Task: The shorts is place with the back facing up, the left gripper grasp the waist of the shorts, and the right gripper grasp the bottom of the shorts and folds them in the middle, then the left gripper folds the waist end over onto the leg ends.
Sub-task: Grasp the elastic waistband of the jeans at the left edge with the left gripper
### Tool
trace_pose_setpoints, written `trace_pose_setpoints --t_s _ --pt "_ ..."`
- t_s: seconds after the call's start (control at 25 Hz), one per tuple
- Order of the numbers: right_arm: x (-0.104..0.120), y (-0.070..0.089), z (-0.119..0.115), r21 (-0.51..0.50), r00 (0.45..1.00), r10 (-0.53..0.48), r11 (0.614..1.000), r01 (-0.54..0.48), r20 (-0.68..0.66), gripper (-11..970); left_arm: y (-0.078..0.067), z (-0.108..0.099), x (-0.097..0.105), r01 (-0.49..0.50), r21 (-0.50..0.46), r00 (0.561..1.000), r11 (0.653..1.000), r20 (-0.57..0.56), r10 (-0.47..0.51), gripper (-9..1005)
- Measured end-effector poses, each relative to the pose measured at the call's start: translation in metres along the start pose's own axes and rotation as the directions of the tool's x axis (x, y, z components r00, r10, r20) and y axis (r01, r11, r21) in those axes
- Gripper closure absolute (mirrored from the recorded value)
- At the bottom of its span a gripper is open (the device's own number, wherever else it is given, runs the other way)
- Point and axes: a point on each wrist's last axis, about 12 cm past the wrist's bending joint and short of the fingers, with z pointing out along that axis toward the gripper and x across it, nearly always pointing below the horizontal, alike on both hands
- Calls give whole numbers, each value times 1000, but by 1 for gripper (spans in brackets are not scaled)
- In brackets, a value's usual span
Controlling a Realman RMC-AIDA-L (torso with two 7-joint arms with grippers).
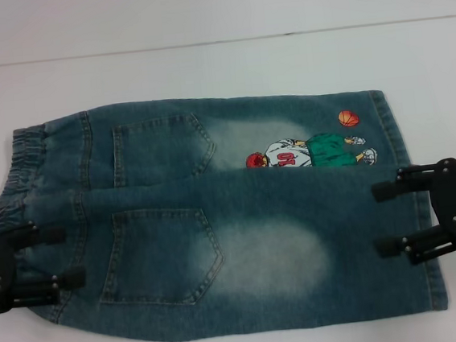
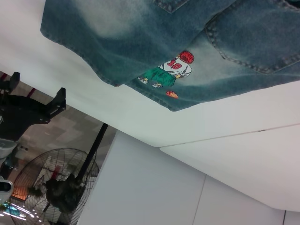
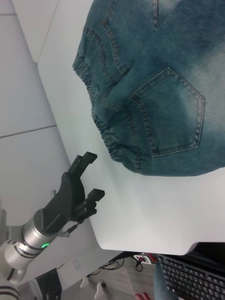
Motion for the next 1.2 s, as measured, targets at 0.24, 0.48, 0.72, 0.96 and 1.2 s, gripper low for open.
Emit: trace_pose_setpoints --t_s 0.24,0.48,0.72,0.96,1.2 --pt "2 -1 0 7 1000 6 1000 -6 -12 45 1 0 0 -1 -4 1000 1000 -5 1 91" --pt "2 0 1 -2 1000 5 1000 -5 -12 45 2 0 -2 -5 -2 1000 1000 -8 5 91" --pt "1 0 1 -7 1000 3 1000 -3 -14 44 2 0 -2 -4 -3 1000 1000 -8 4 92" --pt "2 1 2 -10 1000 3 1000 -3 -13 44 1 0 -2 3 3 1000 1000 -7 -3 92" --pt "3 0 3 -8 1000 2 1000 -2 -8 44 4 -3 -3 16 -30 1000 999 -14 -17 93"
